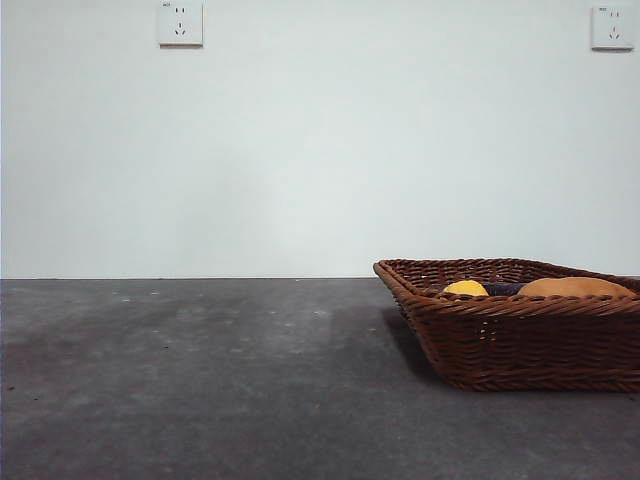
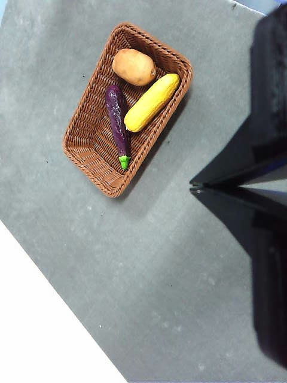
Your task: Help me put the vegetables on the table into the basket
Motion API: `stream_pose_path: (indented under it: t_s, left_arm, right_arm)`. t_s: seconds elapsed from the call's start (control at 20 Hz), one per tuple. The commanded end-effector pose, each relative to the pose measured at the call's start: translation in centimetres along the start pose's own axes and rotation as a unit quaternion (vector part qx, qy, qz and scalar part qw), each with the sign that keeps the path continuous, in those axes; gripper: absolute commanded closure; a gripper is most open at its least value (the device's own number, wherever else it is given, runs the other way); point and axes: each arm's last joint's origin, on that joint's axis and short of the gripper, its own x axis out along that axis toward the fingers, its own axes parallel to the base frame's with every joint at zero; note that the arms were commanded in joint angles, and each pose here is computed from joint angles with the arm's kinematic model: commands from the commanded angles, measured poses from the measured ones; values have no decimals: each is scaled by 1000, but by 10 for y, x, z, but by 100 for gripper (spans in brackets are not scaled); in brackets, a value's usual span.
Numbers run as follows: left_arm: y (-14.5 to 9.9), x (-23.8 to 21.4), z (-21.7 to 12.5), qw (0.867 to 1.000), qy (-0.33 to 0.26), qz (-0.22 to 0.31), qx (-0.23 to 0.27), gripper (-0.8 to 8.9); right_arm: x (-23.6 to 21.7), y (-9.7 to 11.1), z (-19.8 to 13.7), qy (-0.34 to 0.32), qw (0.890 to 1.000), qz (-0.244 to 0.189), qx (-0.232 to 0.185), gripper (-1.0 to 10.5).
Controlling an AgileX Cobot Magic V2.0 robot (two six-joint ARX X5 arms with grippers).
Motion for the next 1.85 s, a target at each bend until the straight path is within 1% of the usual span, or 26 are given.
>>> stream_pose_path:
  t_s: [0.05,0.2,0.4,0.65,0.75,0.9,1.0,1.1,1.2,1.25,1.3,1.4,1.45,1.6,1.7,1.85]
  left_arm:
    - [1,1,0,1000,0,-1,-4,818]
    - [1,1,0,1000,0,-1,-4,818]
    - [1,1,0,1000,0,-1,-4,817]
    - [1,1,0,1000,1,-1,-4,817]
    - [0,1,-1,1000,4,-3,-6,817]
    - [1,1,0,1000,-2,0,-11,817]
    - [1,1,1,1000,-4,0,-28,818]
    - [2,0,1,999,-8,3,-33,817]
    - [3,-2,5,999,-32,4,-35,817]
    - [7,-4,8,998,-55,18,-28,817]
    - [10,-8,13,996,-83,34,-2,817]
    - [15,-19,20,987,-134,73,49,817]
    - [15,-28,21,983,-153,88,55,817]
    - [10,-56,12,973,-195,107,64,817]
    - [6,-71,-6,962,-217,150,65,817]
    - [-6,-74,-56,948,-234,213,49,817]
  right_arm:
    - [0,0,-1,9,1000,-1,1,945]
    - [6,-5,5,17,1000,-18,4,945]
    - [17,-15,14,47,997,-60,17,945]
    - [33,-29,26,87,989,-116,29,945]
    - [39,-34,31,90,987,-132,28,945]
    - [47,-42,42,75,985,-156,19,945]
    - [51,-46,51,50,984,-169,8,945]
    - [54,-48,59,17,985,-173,-5,945]
    - [54,-49,67,-17,984,-176,-18,945]
    - [55,-49,71,-35,983,-177,-26,945]
    - [54,-49,75,-51,982,-178,-32,945]
    - [54,-49,81,-79,980,-179,-43,945]
    - [53,-49,83,-88,979,-180,-46,945]
    - [53,-50,86,-104,977,-181,-53,945]
    - [53,-49,87,-108,976,-181,-54,945]
    - [53,-49,87,-108,976,-181,-54,945]
